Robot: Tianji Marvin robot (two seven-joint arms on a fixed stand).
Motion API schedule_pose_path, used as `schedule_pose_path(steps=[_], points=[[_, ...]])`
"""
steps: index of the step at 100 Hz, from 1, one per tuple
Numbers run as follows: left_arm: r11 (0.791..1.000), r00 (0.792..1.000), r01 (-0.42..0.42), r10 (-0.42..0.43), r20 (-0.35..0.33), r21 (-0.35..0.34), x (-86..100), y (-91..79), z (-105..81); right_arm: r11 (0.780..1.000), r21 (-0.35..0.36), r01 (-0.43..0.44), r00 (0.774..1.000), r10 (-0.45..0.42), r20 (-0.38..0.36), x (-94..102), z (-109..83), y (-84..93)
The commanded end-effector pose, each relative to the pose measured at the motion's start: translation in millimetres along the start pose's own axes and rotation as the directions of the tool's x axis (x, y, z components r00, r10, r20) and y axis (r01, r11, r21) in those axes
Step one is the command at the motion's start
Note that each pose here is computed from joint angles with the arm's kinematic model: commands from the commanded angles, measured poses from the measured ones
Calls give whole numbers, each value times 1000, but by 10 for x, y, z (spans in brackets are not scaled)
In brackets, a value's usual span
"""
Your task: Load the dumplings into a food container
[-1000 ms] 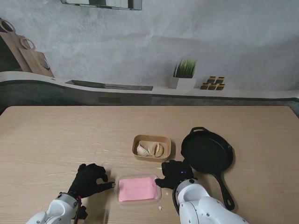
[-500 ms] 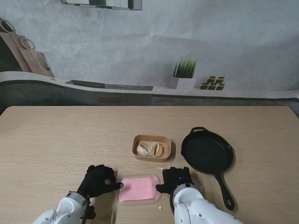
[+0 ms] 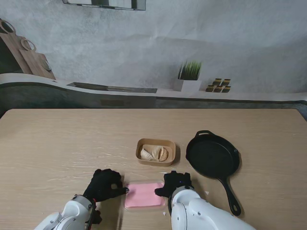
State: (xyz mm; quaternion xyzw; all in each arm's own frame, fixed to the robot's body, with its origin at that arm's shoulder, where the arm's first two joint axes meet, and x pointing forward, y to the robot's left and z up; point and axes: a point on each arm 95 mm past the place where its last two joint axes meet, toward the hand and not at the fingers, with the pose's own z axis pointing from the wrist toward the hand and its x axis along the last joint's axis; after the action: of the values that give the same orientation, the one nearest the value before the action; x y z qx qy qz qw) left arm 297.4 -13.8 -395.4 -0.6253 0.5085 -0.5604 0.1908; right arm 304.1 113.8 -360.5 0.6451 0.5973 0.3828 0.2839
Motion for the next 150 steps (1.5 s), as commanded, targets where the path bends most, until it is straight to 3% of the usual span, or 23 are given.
schedule_pose_path(steps=[1, 30, 52, 74, 91, 101, 123, 150], points=[[997, 1000, 1, 1, 29, -81, -92, 237, -68, 998, 55, -17, 1000, 18, -7, 61, -48, -183], [997, 1000, 2, -1, 23, -76, -88, 233, -69, 982, 71, -175, 985, 175, 12, 169, -159, -100], [998, 1000, 12, -10, 21, -67, -87, 236, -74, 951, 59, -304, 953, 303, 23, 226, -250, -55], [998, 1000, 14, -13, 20, -66, -93, 241, -83, 940, 6, -340, 939, 339, 61, 245, -273, -22], [998, 1000, 18, -16, 21, -57, -103, 237, -86, 893, -13, -449, 885, 447, 126, 265, -289, -9], [998, 1000, 18, -17, 21, -56, -106, 233, -88, 891, -28, -453, 882, 452, 135, 259, -280, 0], [999, 1000, 21, -20, 18, -42, -114, 228, -93, 917, -74, -392, 904, 398, 152, 221, -246, 6], [999, 1000, 23, -23, 15, -37, -109, 229, -91, 878, -49, -477, 864, 478, 157, 242, -250, -32]])
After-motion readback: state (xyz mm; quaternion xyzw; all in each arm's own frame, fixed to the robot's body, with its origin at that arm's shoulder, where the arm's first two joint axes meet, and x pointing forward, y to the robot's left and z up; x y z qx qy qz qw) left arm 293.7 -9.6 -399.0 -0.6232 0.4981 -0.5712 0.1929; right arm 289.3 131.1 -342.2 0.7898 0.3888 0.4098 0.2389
